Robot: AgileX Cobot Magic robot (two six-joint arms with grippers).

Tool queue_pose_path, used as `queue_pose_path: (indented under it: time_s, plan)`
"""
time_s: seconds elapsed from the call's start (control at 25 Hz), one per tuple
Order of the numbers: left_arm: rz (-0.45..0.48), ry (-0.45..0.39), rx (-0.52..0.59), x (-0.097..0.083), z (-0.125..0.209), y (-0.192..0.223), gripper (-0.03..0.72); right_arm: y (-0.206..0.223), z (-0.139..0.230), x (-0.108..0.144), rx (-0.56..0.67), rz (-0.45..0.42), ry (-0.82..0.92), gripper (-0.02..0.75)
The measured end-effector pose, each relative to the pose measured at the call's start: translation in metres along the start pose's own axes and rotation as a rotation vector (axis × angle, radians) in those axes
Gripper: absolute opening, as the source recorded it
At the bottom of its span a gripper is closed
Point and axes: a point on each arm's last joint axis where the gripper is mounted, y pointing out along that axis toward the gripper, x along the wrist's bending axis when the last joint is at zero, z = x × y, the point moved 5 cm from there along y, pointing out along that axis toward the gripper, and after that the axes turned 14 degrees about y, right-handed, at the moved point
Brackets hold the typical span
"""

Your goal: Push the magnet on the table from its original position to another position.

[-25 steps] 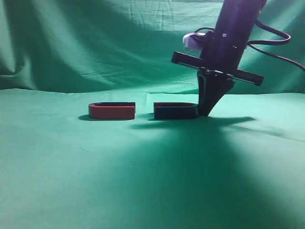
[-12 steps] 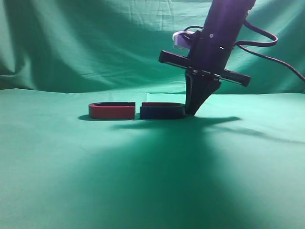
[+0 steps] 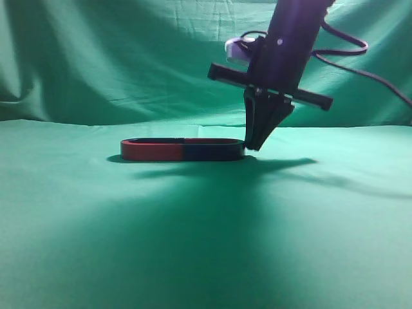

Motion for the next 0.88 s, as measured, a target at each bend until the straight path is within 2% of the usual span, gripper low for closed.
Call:
queue_pose_path:
  time_s: [0.16, 0.32, 0.52, 0.72, 0.88]
  plan:
    - [0.0, 0.0, 0.0, 0.0, 0.0, 0.0, 0.372, -0.034, -0.006, 0.009, 0.056, 0.04, -0.062, 0.0]
    - [0.0, 0.0, 0.0, 0.0, 0.0, 0.0, 0.372, -0.074, -0.026, 0.015, -0.045, 0.088, -0.054, 0.0]
    - [0.0, 0.0, 0.0, 0.0, 0.0, 0.0, 0.372, -0.135, -0.022, 0.022, -0.167, 0.106, -0.046, 0.0]
    - [0.0, 0.0, 0.0, 0.0, 0.0, 0.0, 0.372, -0.208, 0.016, 0.023, -0.277, 0.099, -0.053, 0.0]
    - [0.0, 0.0, 0.0, 0.0, 0.0, 0.0, 0.372, -0.243, 0.063, 0.012, -0.309, 0.11, -0.035, 0.0]
